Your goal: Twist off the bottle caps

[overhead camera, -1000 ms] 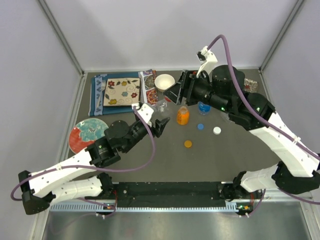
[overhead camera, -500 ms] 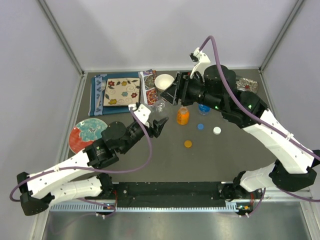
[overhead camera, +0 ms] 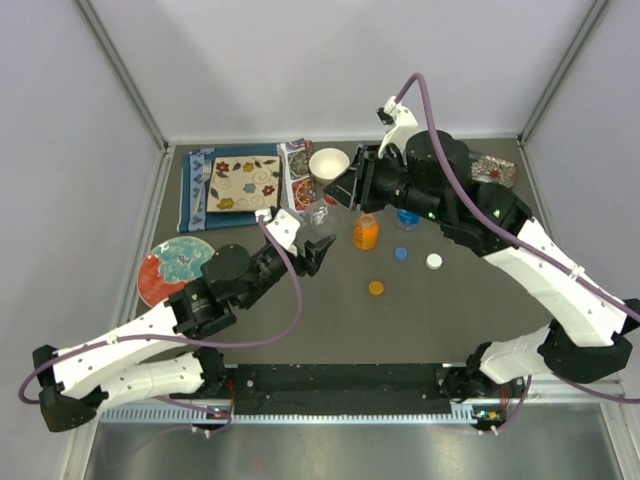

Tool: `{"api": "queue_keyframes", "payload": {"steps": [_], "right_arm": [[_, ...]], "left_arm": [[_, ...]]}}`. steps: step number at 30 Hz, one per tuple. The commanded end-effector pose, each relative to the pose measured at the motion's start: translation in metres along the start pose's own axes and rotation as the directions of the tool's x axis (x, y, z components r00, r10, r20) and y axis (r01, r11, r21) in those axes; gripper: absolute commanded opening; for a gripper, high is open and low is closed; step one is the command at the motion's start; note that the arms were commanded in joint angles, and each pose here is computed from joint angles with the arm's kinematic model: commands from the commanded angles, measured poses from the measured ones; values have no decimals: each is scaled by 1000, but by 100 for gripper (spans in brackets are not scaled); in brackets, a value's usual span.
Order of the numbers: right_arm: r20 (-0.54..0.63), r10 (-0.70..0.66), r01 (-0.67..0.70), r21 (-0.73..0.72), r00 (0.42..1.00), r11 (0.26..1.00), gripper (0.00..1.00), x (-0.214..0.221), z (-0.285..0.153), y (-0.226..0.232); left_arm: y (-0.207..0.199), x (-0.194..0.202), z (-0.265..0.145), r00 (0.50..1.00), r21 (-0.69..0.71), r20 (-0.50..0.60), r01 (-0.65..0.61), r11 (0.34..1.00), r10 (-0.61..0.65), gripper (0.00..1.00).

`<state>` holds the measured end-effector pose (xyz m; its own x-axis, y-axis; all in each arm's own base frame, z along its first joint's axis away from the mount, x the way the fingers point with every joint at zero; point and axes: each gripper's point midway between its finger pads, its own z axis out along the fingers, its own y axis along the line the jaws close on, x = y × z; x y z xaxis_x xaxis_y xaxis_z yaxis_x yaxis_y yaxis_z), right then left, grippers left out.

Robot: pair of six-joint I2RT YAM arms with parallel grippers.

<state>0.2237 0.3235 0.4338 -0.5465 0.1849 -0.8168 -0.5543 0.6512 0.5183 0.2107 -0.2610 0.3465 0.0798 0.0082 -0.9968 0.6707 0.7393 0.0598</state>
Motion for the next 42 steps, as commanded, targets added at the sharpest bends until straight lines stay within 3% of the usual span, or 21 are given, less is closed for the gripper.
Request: {"api": "queue_keyframes", "payload": {"steps": [1,2,6,9,11,15,20,24,28,34,42], "right_arm": [[-14,-50,49,-71,999,996,5,4,-7,12],[-7,-66,65,-85,998,994,0,1,-11,15],[14,-237,232,-262,971,937,0,-2,-33,42],[58,-345,340,-389,937,856,0,-1,-58,60],[73,-397,383,-467,915,797,0,6,-71,69],[156,-499,484,-597,852,640,0,18,-104,84],[214,-540,492,-747,814,447,0,41,-139,100],[260,-539,492,-799,801,346,0,47,-166,108],[296,-533,480,-842,793,246,0,54,-193,114],[326,-522,463,-873,788,155,0,60,-221,117],[363,-513,484,-866,778,121,0,57,-237,119]], "left_arm": [[-3,-25,-5,996,29,88,29,999,-31,41],[-6,-28,-6,995,50,98,31,998,-36,41],[-28,-42,-19,989,201,126,50,978,-76,47],[-58,-52,-34,988,413,115,47,909,-103,45],[-81,-65,-49,984,577,91,74,814,-154,43],[-106,-79,-73,974,760,-4,151,632,-228,41],[-116,-88,-84,964,848,-64,189,495,-258,41],[-123,-89,-92,953,890,-129,234,391,-275,41],[-126,-90,-92,947,905,-159,252,342,-278,42],[-128,-92,-92,938,921,-200,278,272,-283,43],[-122,-75,-80,932,900,-229,312,304,-279,43]]}}
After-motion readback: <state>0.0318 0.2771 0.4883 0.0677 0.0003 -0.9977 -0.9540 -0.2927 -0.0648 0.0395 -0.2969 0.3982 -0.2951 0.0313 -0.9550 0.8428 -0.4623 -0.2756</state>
